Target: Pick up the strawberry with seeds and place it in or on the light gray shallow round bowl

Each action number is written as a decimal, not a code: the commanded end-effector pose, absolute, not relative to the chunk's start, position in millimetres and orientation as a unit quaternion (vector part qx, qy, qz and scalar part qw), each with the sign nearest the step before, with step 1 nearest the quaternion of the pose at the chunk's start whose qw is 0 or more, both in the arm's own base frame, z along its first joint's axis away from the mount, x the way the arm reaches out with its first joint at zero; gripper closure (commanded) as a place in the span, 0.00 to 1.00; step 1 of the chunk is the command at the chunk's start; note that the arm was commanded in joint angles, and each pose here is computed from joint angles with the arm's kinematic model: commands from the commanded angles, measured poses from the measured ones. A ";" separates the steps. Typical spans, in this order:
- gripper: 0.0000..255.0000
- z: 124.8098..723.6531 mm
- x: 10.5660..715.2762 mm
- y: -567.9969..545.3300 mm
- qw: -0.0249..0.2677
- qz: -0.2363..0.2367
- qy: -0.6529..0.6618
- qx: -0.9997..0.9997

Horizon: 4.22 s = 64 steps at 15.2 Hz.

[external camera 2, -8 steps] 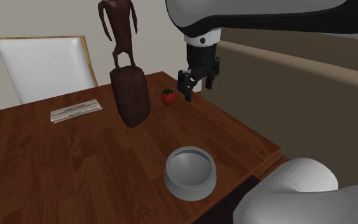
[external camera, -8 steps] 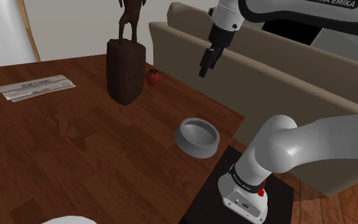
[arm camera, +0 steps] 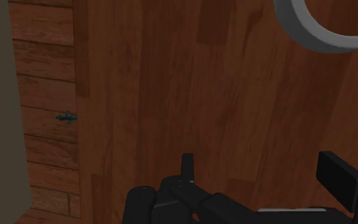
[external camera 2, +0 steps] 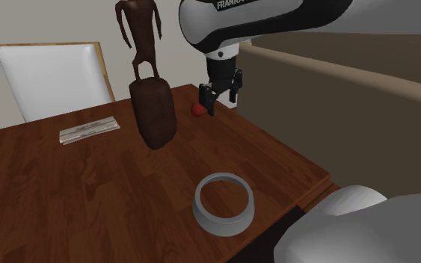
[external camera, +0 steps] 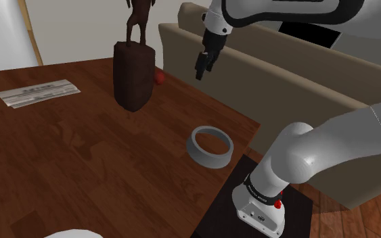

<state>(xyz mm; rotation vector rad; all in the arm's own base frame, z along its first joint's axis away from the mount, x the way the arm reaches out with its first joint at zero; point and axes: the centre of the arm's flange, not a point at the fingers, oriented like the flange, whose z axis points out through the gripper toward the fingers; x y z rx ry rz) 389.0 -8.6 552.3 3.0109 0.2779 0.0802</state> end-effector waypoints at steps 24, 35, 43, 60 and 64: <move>0.00 415.0 610.6 -41.0 0.076 -0.001 0.122 0.990; 1.00 412.0 610.6 -41.4 0.076 -0.001 0.122 0.990; 1.00 412.0 610.6 -41.4 0.076 -0.001 0.122 0.990; 0.00 395.8 735.4 -87.2 -0.025 0.005 -0.240 0.970; 0.00 387.5 735.6 -86.8 -0.025 0.005 -0.240 0.970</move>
